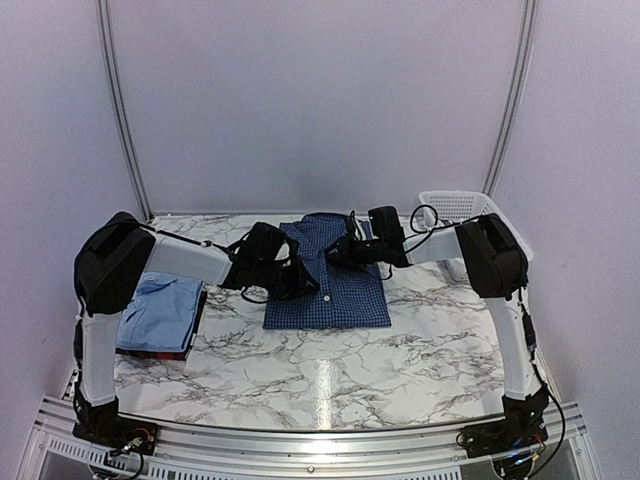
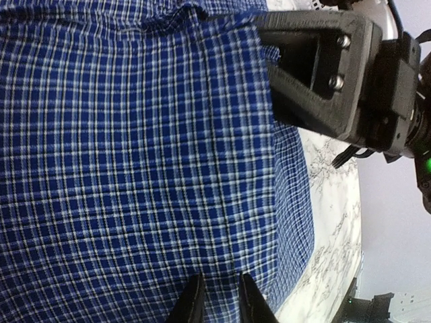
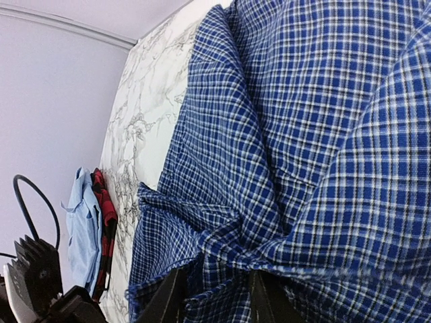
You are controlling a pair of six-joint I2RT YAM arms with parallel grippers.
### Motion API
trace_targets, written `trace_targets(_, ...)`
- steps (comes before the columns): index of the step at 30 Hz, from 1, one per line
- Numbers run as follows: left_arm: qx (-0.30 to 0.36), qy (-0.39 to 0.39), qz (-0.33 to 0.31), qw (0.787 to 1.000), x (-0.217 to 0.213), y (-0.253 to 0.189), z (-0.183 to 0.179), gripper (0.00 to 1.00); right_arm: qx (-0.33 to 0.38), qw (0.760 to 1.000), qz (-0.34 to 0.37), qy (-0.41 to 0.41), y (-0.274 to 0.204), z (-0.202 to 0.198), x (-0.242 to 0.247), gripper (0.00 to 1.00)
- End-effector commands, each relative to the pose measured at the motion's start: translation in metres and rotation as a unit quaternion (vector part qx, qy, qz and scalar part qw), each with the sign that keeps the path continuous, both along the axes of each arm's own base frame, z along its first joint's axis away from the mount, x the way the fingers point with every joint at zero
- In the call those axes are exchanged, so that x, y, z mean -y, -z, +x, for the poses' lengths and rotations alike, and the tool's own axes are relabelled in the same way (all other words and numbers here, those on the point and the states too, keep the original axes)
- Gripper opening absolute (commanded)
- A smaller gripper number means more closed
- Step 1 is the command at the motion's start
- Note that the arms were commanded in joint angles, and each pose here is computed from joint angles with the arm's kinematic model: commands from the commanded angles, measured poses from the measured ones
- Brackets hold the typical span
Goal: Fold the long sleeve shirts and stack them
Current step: Smooth out the 2/3-rectangle-folded shirt at the center of the board.
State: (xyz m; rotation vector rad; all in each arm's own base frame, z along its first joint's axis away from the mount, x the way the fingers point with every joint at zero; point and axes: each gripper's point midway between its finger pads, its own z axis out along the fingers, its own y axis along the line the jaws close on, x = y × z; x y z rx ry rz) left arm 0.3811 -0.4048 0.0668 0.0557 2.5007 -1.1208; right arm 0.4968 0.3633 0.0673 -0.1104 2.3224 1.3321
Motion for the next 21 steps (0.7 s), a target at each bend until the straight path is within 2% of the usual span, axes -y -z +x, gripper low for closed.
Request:
trace_targets(1, -0.002, 0.012, -0.007, 1.0, 0.012, 0.007, 0.001, 0.18, 0.012, 1.0, 0.012, 0.007, -0.007, 0.016, 0.002, 0.32)
trace_targets(7, -0.008, 0.016, -0.009, 1.0, 0.018, 0.013, 0.001, 0.18, 0.058, 0.998, -0.014, 0.021, -0.041, 0.032, 0.022, 0.46)
trace_targets(10, -0.002, 0.016, -0.014, 1.0, 0.02, 0.005, 0.003, 0.18, 0.067, 0.997, -0.008, 0.021, -0.055, 0.035, 0.028, 0.49)
trace_targets(18, 0.022, 0.017, -0.026, 0.999, 0.024, -0.018, 0.01, 0.19, 0.059, 0.998, 0.023, 0.013, -0.073, 0.012, 0.03, 0.5)
trace_targets(21, 0.022, 0.019, -0.029, 0.999, 0.026, -0.02, 0.01, 0.19, 0.056, 0.998, 0.0, 0.033, -0.072, 0.004, 0.042, 0.43)
